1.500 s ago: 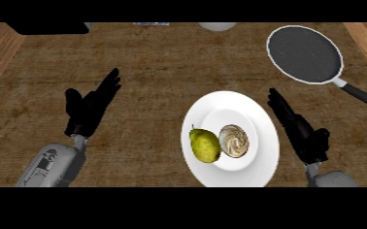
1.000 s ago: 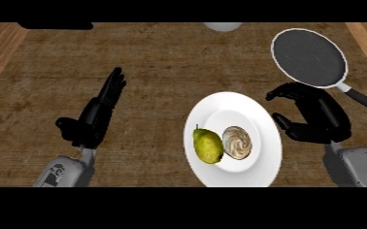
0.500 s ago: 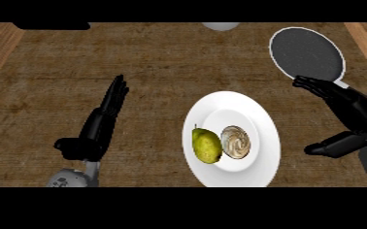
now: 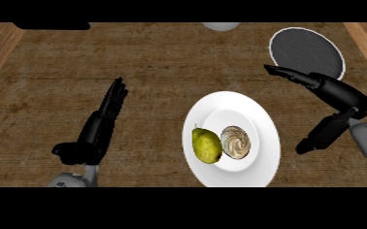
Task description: Pick the cupcake from the plate and place it in the pan
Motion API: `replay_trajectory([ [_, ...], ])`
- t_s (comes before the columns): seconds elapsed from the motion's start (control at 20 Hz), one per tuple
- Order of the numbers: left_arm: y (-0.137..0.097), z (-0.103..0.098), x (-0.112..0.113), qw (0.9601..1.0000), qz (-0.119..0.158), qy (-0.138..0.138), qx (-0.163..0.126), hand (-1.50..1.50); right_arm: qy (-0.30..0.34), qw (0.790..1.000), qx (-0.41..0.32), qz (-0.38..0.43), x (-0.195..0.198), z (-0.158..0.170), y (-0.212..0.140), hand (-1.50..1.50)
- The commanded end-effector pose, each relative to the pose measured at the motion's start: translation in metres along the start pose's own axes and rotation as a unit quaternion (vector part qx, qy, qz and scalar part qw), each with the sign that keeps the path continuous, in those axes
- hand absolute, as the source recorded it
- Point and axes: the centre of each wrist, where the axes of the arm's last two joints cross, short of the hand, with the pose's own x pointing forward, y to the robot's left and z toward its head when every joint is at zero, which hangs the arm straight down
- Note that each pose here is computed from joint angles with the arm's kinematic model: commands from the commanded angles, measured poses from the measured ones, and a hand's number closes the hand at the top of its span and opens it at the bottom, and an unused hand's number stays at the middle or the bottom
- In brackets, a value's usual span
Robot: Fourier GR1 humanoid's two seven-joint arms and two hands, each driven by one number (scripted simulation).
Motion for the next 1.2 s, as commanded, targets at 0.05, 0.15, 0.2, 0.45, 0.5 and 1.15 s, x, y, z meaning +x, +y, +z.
replay_trajectory([
  [0.05, -0.009, 0.005, 0.006, 1.0, 0.003, 0.001, 0.001, 0.0, 0.046, 0.99, 0.089, 0.098, 0.025, -0.038, 0.026, -1.5],
  [0.15, -0.002, 0.002, 0.01, 0.9999, 0.01, -0.004, -0.005, 0.0, 0.066, 0.98, 0.132, 0.134, 0.018, -0.039, 0.031, -1.5],
  [0.2, -0.004, 0.011, 0.003, 1.0, -0.002, 0.007, 0.003, 0.0, 0.055, 0.979, 0.145, 0.135, 0.026, -0.041, 0.05, -1.5],
  [0.45, -0.003, 0.0, 0.007, 1.0, 0.005, -0.003, -0.002, 0.0, 0.089, 0.961, 0.169, 0.198, 0.019, -0.043, 0.071, -1.5],
  [0.5, 0.01, -0.005, 0.002, 1.0, -0.004, -0.001, 0.003, 0.0, 0.1, 0.957, 0.184, 0.199, 0.018, -0.05, 0.083, -1.5],
  [1.15, -0.019, 0.01, 0.008, 0.9999, -0.003, -0.007, 0.009, 0.0, 0.123, 0.964, 0.162, 0.174, 0.012, -0.042, 0.107, -1.5],
])
